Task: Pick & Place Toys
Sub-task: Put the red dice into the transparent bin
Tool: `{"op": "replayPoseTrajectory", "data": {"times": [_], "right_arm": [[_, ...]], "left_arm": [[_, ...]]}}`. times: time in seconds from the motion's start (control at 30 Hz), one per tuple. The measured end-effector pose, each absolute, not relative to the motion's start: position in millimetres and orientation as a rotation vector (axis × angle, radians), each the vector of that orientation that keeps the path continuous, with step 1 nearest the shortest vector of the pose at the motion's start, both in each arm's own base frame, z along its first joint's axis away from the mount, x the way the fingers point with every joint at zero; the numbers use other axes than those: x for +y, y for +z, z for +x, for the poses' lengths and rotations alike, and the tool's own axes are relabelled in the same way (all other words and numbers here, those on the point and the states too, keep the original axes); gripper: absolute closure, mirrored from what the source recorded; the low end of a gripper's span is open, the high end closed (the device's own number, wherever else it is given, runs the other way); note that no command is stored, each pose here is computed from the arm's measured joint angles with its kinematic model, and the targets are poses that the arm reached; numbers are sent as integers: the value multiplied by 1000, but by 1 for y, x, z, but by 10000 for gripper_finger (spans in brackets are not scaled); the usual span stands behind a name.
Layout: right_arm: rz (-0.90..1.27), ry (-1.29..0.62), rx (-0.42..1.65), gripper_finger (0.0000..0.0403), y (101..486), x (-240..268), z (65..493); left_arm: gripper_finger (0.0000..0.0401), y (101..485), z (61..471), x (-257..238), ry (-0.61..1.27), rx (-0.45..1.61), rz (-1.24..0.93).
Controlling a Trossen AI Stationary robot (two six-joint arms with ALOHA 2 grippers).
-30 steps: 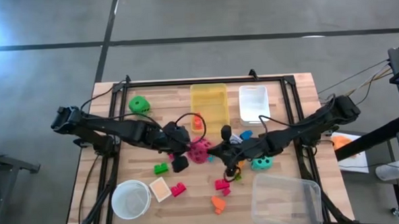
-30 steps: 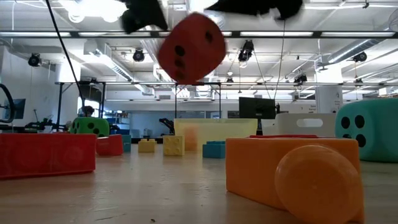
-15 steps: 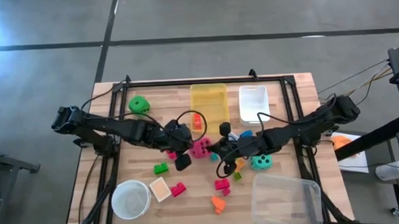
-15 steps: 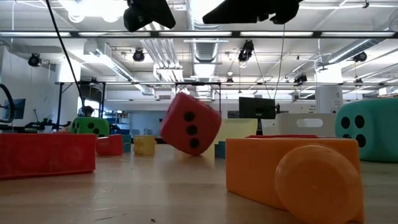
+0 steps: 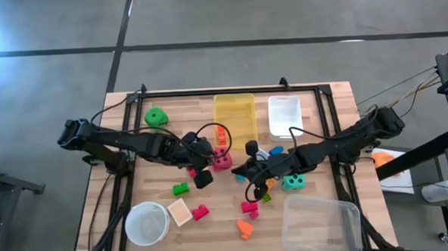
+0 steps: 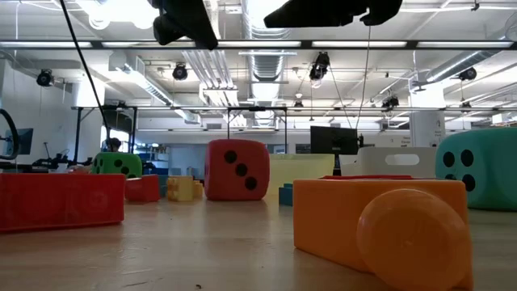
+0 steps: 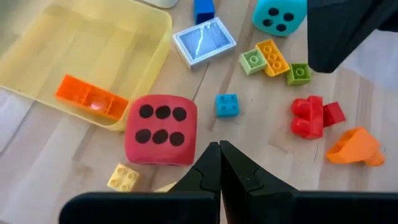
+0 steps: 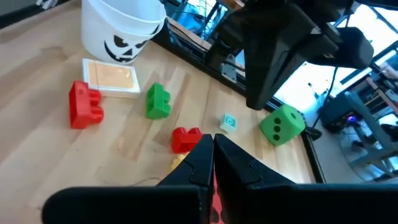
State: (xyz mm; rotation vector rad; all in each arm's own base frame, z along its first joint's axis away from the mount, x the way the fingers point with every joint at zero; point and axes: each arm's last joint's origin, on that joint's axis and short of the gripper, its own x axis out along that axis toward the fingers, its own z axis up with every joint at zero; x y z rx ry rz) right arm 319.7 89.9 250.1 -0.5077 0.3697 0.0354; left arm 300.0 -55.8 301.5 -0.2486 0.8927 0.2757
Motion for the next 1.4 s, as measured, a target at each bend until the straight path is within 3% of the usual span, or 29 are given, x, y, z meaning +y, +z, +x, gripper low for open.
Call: {"op": "replayPoseTrajectory", "data": {"times": [0.2,0.3,0.57,0.73,0.93,1.1,1.4], "right_arm": [[-461,30,378,392,248,90,320],[-460,56,394,370,243,91,322],[-442,233,375,220,216,103,346],[-567,154,445,132,206,105,367],[-654,30,601,63,211,104,391],[-669,-119,682,39,220,95,407],[-620,-44,865,37,200,73,416]], "left_arm": [[401,300,294,-55,291,941,-241],[401,302,291,-58,295,941,-244],[401,311,279,-66,306,916,-188],[401,318,268,-66,352,893,-141],[401,324,253,-59,472,892,-86],[401,330,240,-55,510,855,-96],[401,319,209,-46,498,790,-172]]}}
